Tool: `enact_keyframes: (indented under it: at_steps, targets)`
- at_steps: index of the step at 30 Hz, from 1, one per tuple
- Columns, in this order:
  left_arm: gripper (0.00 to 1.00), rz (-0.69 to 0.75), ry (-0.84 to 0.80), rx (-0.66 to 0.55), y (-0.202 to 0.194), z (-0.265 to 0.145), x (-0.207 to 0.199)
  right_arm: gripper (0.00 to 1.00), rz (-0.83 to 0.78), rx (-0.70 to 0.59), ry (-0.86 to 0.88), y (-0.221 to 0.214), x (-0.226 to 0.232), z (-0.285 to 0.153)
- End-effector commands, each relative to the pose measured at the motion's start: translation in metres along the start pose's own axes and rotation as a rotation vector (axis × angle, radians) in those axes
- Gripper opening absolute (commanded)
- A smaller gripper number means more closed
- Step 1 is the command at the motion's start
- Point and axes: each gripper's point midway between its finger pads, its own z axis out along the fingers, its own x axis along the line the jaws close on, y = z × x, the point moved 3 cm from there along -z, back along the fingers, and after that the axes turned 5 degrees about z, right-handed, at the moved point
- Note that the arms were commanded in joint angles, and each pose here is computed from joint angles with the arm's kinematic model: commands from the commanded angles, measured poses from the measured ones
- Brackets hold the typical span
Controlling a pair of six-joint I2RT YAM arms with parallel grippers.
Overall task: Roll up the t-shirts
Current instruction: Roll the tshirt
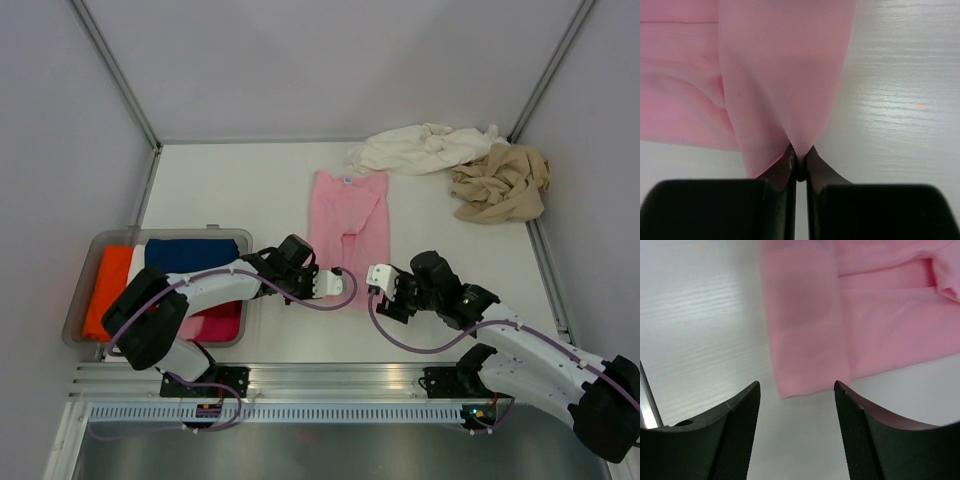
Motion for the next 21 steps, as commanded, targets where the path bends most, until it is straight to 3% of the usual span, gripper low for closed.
enact_keyframes:
  at_steps: [1, 5, 9, 17, 19, 20, 21]
  targets:
    - [0.05, -0.046, -0.041, -0.068, 0.017, -0.008, 0.002, 0.68, -0.207, 0.066, 0.049, -0.015, 0.005, 0.008]
    - [0.02, -0.056, -0.057, -0.066, 0.016, -0.010, 0.002, 0.68, -0.258, 0.148, 0.049, -0.026, 0.012, 0.024]
    - [0.02, -0.076, -0.078, -0.080, 0.019, -0.014, 0.003, 0.70, -0.281, 0.118, 0.045, -0.029, 0.018, 0.040]
    - [0.02, -0.075, -0.126, -0.080, 0.014, -0.017, -0.001, 0.68, -0.290, 0.294, -0.046, -0.064, 0.003, 0.054]
    - [0.02, -0.069, -0.138, -0.084, 0.013, -0.017, -0.002, 0.53, -0.292, 0.291, -0.017, -0.061, 0.005, 0.058]
    - [0.02, -0.071, -0.144, -0.084, 0.013, -0.018, -0.002, 0.28, -0.287, 0.300, 0.008, -0.061, 0.008, 0.058]
    - [0.02, -0.069, -0.156, -0.091, 0.014, -0.019, -0.004, 0.19, -0.278, 0.308, 0.020, -0.060, 0.009, 0.059]
